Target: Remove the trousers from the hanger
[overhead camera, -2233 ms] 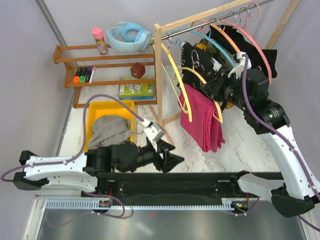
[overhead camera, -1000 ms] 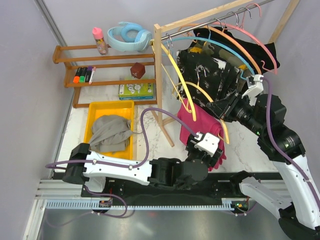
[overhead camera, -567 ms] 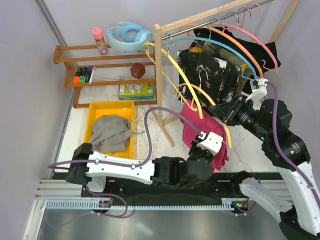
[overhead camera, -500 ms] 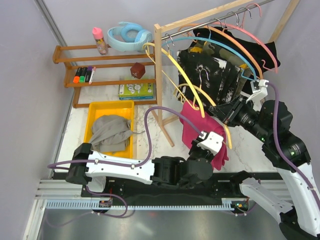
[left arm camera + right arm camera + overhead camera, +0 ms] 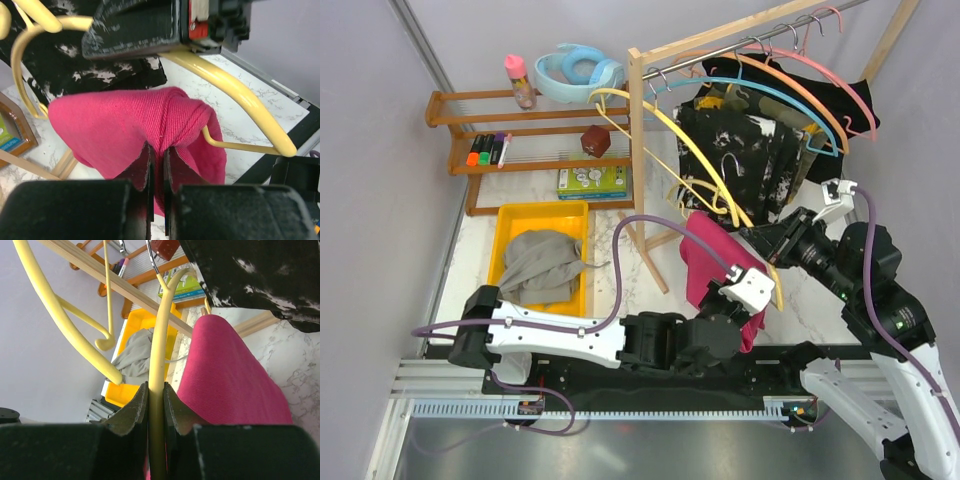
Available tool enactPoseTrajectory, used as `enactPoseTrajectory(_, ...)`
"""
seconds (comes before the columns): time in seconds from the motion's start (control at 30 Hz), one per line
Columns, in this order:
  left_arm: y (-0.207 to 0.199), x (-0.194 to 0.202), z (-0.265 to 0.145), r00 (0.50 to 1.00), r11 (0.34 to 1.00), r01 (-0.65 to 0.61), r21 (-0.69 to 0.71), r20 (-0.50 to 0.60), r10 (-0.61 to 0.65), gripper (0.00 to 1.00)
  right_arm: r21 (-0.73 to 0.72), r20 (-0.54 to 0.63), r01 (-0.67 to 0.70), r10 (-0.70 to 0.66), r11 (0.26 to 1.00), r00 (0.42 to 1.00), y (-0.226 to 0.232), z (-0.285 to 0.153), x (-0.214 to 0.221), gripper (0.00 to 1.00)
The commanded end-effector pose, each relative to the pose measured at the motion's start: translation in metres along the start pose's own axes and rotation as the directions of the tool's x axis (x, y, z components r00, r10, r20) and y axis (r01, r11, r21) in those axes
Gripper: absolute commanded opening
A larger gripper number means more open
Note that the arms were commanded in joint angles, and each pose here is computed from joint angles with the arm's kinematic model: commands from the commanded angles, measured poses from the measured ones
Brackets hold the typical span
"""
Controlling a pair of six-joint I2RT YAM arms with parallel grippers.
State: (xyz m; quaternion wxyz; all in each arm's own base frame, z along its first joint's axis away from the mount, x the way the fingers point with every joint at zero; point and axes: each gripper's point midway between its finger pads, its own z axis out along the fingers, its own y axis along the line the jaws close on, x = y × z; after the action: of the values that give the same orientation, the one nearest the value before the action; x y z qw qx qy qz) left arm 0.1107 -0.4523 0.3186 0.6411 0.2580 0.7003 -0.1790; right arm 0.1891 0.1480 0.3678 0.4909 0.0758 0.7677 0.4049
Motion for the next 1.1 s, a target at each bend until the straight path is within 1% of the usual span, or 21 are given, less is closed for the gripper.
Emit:
enactPoseTrajectory(0.0,0.020,-0.078,-0.030,0.975,0.991,0.128,0.037,0.179,-0.133,0.02,-0.035,0.031,-0.003,0.004,0.999,1.000,0.001,0.001,0.000,0.00)
enactPoseTrajectory(0.23,0.035,-0.113,-0.056,0.953,0.991,0.123,0.058,0.271,-0.134,0.02,0.046,-0.028,-0.008,0.009,0.999,1.000,-0.039,0.004,0.036,0.00)
enactPoseTrajectory(0.3,0.037,-0.122,-0.062,0.942,0.987,0.143,0.071,0.296,-0.158,0.02,0.057,-0.030,-0.007,0.009,0.998,0.999,-0.045,0.004,0.041,0.00)
enactPoseTrajectory(0.43,0.040,-0.134,-0.074,0.937,0.990,0.120,0.069,0.322,-0.136,0.02,0.110,-0.048,0.002,0.003,0.994,0.999,-0.065,0.005,0.054,0.00)
enactPoseTrajectory(0.47,0.045,-0.138,-0.077,0.933,0.989,0.135,0.058,0.330,-0.147,0.02,0.119,-0.052,0.006,0.000,0.993,0.999,-0.068,0.005,0.056,0.00)
enactPoseTrajectory(0.5,0.049,-0.139,-0.080,0.934,0.992,0.113,0.047,0.334,-0.122,0.02,0.121,-0.050,0.011,-0.005,0.993,0.999,-0.069,0.004,0.056,0.00)
enactPoseTrajectory(0.53,0.053,-0.141,-0.083,0.932,0.992,0.118,0.041,0.339,-0.125,0.02,0.136,-0.056,0.015,-0.007,0.991,0.998,-0.073,0.003,0.059,0.00)
enactPoseTrajectory(0.57,0.064,-0.147,-0.086,0.926,0.989,0.146,0.028,0.349,-0.146,0.02,0.140,-0.056,0.018,-0.010,0.990,0.998,-0.075,0.003,0.060,0.00)
enactPoseTrajectory(0.6,0.068,-0.144,-0.087,0.929,0.991,0.131,0.016,0.347,-0.128,0.02,0.144,-0.054,0.027,-0.019,0.989,0.998,-0.076,0.001,0.060,0.00)
enactPoseTrajectory(0.67,0.083,-0.147,-0.094,0.924,0.988,0.157,0.002,0.352,-0.147,0.02,0.169,-0.054,0.031,-0.022,0.985,0.998,-0.083,-0.001,0.062,0.00)
enactPoseTrajectory(0.77,0.098,-0.141,-0.097,0.926,0.987,0.161,-0.029,0.351,-0.140,0.02,0.189,-0.061,0.044,-0.033,0.981,0.998,-0.089,-0.005,0.066,0.00)
enactPoseTrajectory(0.93,0.124,-0.140,-0.108,0.915,0.978,0.206,-0.031,0.361,-0.181,0.02,0.241,-0.071,0.059,-0.043,0.969,0.997,-0.109,-0.008,0.078,0.00)
enactPoseTrajectory(1.07,0.142,-0.140,-0.114,0.919,0.979,0.194,-0.062,0.360,-0.159,0.02,0.264,-0.084,0.063,-0.042,0.962,0.996,-0.119,-0.007,0.085,0.00)
